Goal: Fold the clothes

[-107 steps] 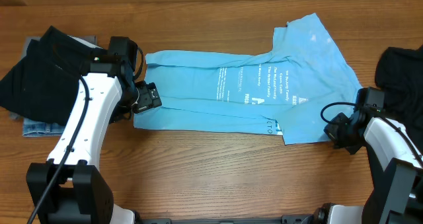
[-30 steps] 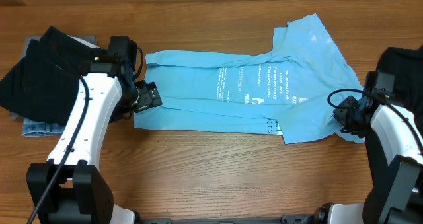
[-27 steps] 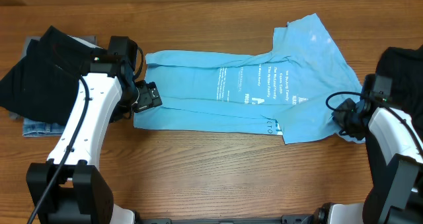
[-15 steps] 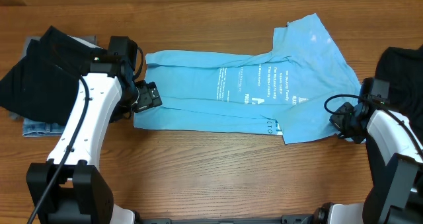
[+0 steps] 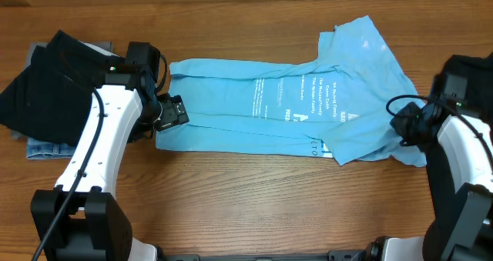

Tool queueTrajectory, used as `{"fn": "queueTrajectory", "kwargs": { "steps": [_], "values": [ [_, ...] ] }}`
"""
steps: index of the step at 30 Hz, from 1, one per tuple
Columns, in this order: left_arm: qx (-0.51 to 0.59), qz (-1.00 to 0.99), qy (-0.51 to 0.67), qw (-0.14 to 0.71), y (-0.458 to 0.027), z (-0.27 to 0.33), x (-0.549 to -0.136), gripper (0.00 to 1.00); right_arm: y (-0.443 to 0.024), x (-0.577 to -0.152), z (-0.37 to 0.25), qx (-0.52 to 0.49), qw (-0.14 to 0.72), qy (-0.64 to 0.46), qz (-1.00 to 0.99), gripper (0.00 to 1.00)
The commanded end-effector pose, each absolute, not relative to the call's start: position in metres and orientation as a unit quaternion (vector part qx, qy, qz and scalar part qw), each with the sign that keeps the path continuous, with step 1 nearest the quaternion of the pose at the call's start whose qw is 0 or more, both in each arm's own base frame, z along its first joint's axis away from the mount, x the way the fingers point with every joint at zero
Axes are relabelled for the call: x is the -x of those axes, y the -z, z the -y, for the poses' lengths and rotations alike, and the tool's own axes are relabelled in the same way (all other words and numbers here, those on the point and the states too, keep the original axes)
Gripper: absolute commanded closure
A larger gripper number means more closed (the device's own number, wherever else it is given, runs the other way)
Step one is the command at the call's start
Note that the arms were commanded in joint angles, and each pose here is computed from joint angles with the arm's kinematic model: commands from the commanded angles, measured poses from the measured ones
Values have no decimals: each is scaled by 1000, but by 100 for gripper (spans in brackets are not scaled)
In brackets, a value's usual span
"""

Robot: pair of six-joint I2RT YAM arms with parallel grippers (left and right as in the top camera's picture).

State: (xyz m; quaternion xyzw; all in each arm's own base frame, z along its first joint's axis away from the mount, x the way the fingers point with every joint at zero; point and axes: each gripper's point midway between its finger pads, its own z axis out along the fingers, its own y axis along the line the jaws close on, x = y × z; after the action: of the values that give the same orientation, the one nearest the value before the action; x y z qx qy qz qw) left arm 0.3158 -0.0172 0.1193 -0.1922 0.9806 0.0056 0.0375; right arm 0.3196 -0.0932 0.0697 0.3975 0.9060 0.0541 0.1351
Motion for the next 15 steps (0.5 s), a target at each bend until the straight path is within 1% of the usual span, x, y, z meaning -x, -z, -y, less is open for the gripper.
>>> {"fn": "queueTrajectory", "kwargs": {
  "steps": [1, 7, 9, 15],
  "values": [
    [184, -982, -9, 38, -118, 17, -317, 2, -83, -338, 86, -410, 155, -97, -893, 96],
    [184, -982, -7, 44, -118, 17, -320, 2, -94, -360, 79, -401, 192, -140, -885, 96],
    [184, -982, -7, 46, -118, 17, -321, 2, -97, -366, 79, -407, 203, -147, -878, 96],
    [184, -982, -5, 47, -118, 18, -322, 3, -108, -391, 65, -383, 246, -162, -875, 96]
  ]
}}
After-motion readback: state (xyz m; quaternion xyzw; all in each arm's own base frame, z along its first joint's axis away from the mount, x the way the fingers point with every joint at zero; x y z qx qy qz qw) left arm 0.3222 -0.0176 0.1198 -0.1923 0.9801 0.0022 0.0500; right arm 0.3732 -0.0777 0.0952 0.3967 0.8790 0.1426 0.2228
